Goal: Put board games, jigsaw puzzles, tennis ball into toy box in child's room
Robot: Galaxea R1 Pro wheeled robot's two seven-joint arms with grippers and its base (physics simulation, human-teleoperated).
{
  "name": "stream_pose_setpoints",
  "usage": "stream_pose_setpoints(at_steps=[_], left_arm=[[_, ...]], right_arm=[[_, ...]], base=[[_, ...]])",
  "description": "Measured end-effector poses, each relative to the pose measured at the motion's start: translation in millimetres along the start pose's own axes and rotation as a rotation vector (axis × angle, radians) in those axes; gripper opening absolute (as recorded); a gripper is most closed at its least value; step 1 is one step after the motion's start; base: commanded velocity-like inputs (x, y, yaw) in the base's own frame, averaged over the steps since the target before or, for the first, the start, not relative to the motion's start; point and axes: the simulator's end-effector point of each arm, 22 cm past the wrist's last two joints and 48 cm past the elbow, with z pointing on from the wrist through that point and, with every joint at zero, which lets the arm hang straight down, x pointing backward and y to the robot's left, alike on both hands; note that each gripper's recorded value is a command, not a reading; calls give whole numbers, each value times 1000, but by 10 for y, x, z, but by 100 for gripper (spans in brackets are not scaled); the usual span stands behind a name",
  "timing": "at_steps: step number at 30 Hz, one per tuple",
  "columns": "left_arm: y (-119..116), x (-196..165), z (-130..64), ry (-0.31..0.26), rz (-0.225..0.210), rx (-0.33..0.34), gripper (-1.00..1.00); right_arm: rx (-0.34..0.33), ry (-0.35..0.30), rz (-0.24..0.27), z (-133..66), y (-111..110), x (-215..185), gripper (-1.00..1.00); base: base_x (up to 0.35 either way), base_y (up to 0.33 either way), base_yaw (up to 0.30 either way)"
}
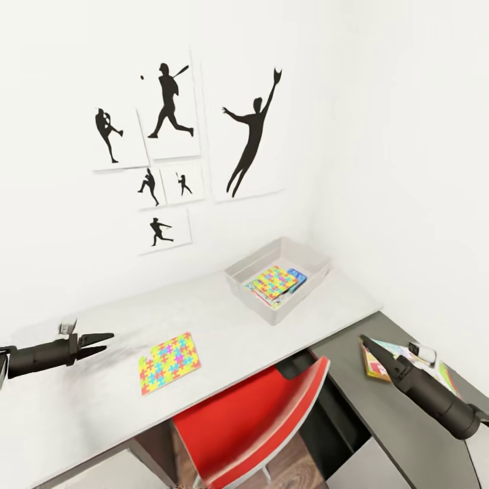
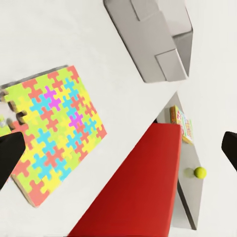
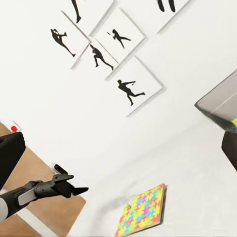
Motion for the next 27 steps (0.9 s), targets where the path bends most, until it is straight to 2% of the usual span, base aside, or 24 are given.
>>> stream_pose_setpoints(at_steps=[7, 17, 27], left_arm=[[15, 4, 3, 0, -3, -1, 100], [38, 5, -2, 1, -5, -5, 100], [56, 13, -1, 2, -8, -7, 100]], right_arm=[[0, 2, 3, 5, -9, 14, 100], [-2, 12, 9, 31, -13, 59, 100], [-8, 24, 16, 61, -8, 104, 100]], base=[[-14, 6, 272], [-132, 102, 275], [-23, 44, 276]])
